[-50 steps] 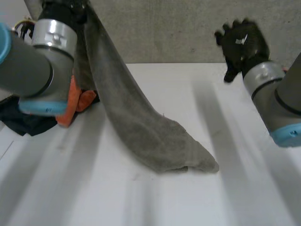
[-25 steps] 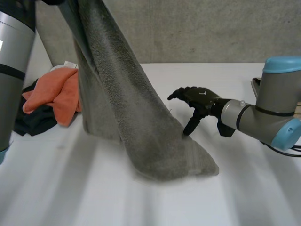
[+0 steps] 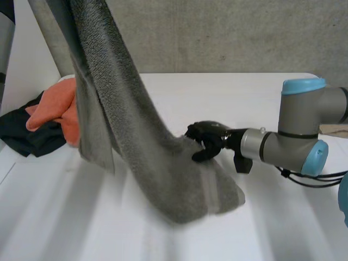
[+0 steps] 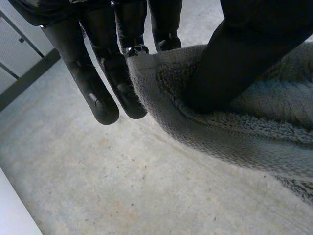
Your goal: Fold the laundry.
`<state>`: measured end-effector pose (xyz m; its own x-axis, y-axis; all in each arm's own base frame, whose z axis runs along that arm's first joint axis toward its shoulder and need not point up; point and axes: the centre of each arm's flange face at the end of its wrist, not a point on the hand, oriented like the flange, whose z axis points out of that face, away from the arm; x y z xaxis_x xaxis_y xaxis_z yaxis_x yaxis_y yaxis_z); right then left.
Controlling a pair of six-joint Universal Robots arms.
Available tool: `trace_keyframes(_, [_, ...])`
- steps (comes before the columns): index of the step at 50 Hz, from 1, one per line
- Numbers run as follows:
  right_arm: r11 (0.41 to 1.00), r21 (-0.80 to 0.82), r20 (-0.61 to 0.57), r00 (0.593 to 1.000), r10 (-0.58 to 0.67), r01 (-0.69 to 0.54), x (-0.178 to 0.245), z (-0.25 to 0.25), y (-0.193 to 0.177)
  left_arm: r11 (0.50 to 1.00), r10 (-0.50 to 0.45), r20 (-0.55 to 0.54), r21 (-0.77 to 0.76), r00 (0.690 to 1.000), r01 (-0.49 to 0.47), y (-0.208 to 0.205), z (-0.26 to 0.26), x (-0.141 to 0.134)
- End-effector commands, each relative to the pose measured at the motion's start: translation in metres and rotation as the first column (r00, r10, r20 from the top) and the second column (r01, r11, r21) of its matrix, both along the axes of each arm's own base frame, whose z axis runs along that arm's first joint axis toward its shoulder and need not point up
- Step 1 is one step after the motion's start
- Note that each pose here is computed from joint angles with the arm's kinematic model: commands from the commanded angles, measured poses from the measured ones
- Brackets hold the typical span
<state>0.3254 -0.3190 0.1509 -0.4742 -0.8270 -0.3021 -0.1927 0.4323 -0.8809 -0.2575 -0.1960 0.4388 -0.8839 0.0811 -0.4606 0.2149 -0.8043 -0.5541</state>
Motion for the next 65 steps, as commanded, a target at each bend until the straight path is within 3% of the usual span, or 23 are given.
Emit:
trace_keyframes(1, [0.864, -0.391, 0.073, 0.947, -0.313, 0.316, -0.021, 0.074, -0.057, 1.0, 0.015, 0.01, 0.026, 1.0, -0.015, -0.028, -0.007, -0.009])
trace_keyframes(4, [0.732, -0.525, 0.21, 0.9, -0.382, 0.434, -0.031, 0.118, -0.071, 1.0, 0.029, -0.012, 0.003, 1.0, -0.029, -0.045, 0.004, -0.016])
trace_keyframes(5, [0.634, -0.589, 0.302, 0.864, -0.402, 0.501, -0.037, 0.148, -0.073, 0.999, 0.031, -0.02, -0.007, 0.999, -0.031, -0.05, 0.008, -0.018])
trace_keyframes(9, [0.444, -0.669, 0.467, 0.802, -0.373, 0.596, -0.051, 0.212, -0.059, 0.995, 0.091, -0.103, -0.043, 0.991, -0.095, -0.079, 0.029, -0.021])
trace_keyframes(14, [0.382, -0.687, 0.505, 0.785, -0.359, 0.618, -0.065, 0.237, -0.045, 0.985, 0.162, -0.159, -0.029, 0.974, -0.169, -0.109, 0.026, -0.016])
trace_keyframes(23, [0.412, -0.728, 0.366, 0.819, -0.442, 0.548, -0.071, 0.195, -0.033, 0.98, 0.188, -0.086, 0.086, 0.978, -0.181, -0.133, -0.043, -0.021])
trace_keyframes(29, [0.454, -0.805, 0.104, 0.844, -0.525, 0.382, -0.076, 0.129, -0.02, 0.937, 0.185, 0.054, 0.29, 0.981, -0.193, -0.127, -0.128, -0.018])
trace_keyframes(31, [0.485, -0.807, 0.031, 0.845, -0.534, 0.336, -0.078, 0.111, -0.014, 0.917, 0.178, 0.09, 0.346, 0.98, -0.199, -0.122, -0.152, -0.016])
trace_keyframes(35, [0.604, -0.771, -0.182, 0.838, -0.514, 0.203, -0.083, 0.057, 0.012, 0.861, 0.13, 0.178, 0.467, 0.975, -0.2, -0.104, -0.204, -0.011])
trace_keyframes(39, [0.675, -0.723, -0.283, 0.828, -0.484, 0.148, -0.087, 0.026, 0.025, 0.813, 0.054, 0.241, 0.553, 0.969, -0.183, -0.086, -0.243, -0.011])
trace_keyframes(43, [0.702, -0.697, -0.307, 0.825, -0.475, 0.145, -0.089, 0.016, 0.031, 0.794, 0.041, 0.257, 0.578, 0.966, -0.187, -0.077, -0.252, -0.007])
trace_keyframes(54, [0.741, -0.637, -0.257, 0.847, -0.466, 0.214, -0.105, 0.018, 0.014, 0.821, 0.072, 0.221, 0.541, 0.973, -0.183, -0.076, -0.228, 0.0])
trace_keyframes(65, [0.8, -0.537, -0.298, 0.827, -0.477, 0.268, -0.126, 0.026, -0.012, 0.824, 0.071, 0.199, 0.54, 0.977, -0.17, -0.077, -0.223, 0.001])
